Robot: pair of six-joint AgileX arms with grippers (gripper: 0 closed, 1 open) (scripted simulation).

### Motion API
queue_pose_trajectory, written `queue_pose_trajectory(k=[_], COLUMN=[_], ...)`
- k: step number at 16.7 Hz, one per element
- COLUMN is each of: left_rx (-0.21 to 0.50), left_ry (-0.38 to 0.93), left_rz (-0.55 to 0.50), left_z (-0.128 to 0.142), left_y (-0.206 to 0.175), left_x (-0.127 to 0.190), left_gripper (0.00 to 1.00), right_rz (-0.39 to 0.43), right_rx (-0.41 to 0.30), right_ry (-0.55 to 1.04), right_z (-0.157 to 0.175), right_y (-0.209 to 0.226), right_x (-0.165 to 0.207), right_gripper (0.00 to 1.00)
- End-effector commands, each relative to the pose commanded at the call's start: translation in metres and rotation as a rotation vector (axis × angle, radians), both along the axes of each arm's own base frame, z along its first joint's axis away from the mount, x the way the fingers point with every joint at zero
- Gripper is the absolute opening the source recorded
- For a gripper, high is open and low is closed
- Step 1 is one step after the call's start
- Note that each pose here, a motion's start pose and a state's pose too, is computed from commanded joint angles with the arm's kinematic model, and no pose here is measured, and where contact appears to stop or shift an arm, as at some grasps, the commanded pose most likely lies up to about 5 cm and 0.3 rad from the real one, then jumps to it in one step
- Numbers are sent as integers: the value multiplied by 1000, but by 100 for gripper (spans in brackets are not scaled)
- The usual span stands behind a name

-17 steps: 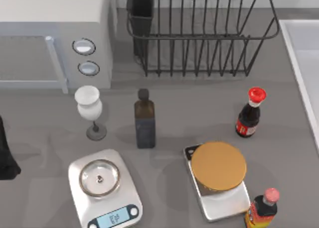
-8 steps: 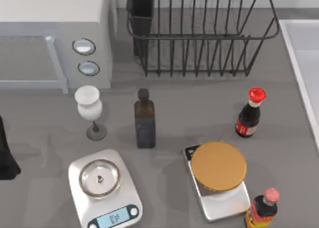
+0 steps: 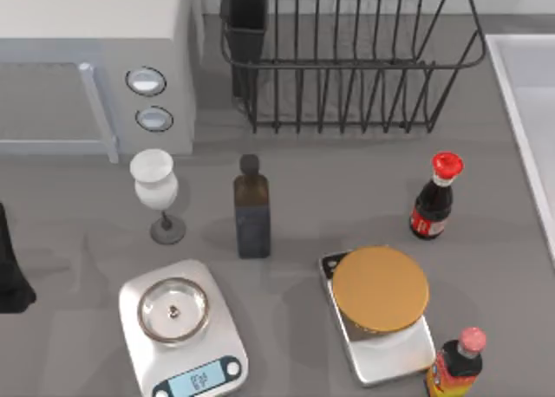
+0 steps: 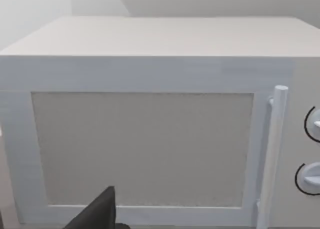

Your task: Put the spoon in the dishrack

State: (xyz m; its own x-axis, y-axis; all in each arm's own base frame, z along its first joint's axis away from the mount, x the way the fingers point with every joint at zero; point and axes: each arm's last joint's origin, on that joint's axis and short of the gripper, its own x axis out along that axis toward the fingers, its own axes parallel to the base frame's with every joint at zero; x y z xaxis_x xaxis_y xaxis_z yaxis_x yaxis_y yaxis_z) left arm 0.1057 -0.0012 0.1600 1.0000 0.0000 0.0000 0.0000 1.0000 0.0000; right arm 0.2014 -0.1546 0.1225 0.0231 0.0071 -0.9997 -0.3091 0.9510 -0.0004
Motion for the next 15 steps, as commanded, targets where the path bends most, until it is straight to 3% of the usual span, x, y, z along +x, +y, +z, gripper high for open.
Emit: queue_pose_trajectory(k=[4,11,15], left_rx=[0,0,0], left_ry=[0,0,0], left_rz=[0,0,0], left_z=[0,0,0], left_y=[0,0,0], left_x=[0,0,0], left_gripper=[100,100,100], right_rz=[6,3,-1], right_rx=[-1,23,0], right_ry=[-2,29,1], right_z=[45,160,192], right_y=[-11,-4,4], right_x=[13,5,-4], right_gripper=[0,0,0])
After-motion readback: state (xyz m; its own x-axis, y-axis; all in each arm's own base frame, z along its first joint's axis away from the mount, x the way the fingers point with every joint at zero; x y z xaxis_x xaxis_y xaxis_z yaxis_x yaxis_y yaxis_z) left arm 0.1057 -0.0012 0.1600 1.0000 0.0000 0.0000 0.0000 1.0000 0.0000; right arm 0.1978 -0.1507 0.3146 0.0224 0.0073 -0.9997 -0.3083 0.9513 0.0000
